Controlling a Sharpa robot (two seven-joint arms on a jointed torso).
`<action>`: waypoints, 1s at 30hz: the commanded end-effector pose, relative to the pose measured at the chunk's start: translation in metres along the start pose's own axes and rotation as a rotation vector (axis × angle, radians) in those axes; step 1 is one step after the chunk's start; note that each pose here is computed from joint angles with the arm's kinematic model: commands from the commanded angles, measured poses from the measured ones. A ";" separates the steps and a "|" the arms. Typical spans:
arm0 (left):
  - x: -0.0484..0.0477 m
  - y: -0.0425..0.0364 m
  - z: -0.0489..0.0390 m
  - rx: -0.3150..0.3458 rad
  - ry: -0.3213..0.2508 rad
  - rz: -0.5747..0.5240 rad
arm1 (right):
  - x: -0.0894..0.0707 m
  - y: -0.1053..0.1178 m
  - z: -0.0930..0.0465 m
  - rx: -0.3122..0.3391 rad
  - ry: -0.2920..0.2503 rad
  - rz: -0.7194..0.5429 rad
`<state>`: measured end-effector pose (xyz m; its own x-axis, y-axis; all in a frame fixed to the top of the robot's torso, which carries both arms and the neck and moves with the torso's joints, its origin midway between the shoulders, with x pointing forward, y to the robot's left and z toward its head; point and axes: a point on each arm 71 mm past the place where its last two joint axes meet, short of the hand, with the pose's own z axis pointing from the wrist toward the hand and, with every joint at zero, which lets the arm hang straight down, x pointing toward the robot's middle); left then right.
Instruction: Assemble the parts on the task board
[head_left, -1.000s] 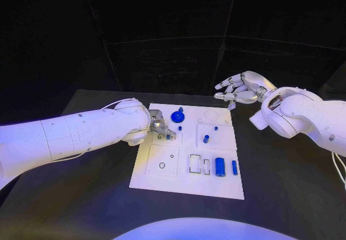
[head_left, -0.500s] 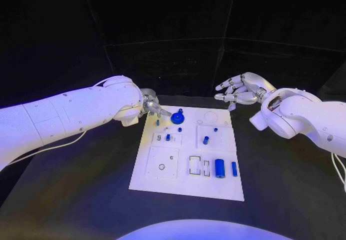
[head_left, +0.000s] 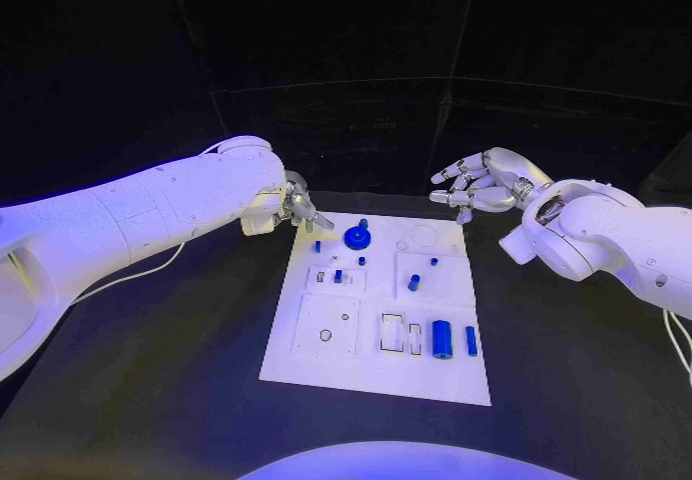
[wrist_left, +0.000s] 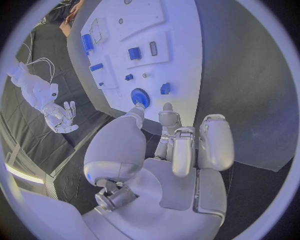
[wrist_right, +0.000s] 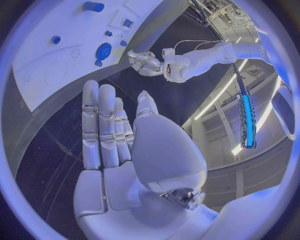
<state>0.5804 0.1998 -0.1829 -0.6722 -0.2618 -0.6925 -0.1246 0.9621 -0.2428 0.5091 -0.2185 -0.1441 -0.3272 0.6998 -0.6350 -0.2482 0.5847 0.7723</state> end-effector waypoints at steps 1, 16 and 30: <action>0.0018 -0.0002 0.0049 0.010 0.024 0.033 | 0.001 0.003 0.001 -0.015 0.006 -0.005; 0.0117 -0.0007 0.0191 -0.001 0.037 0.025 | 0.003 0.004 0.002 -0.020 0.010 -0.006; 0.0175 0.0005 0.0240 -0.012 0.069 0.035 | 0.004 0.005 0.003 -0.021 0.013 -0.005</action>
<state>0.5866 0.1956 -0.2116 -0.7106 -0.2425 -0.6605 -0.1297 0.9678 -0.2158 0.5092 -0.2131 -0.1441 -0.3337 0.6948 -0.6370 -0.2571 0.5831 0.7707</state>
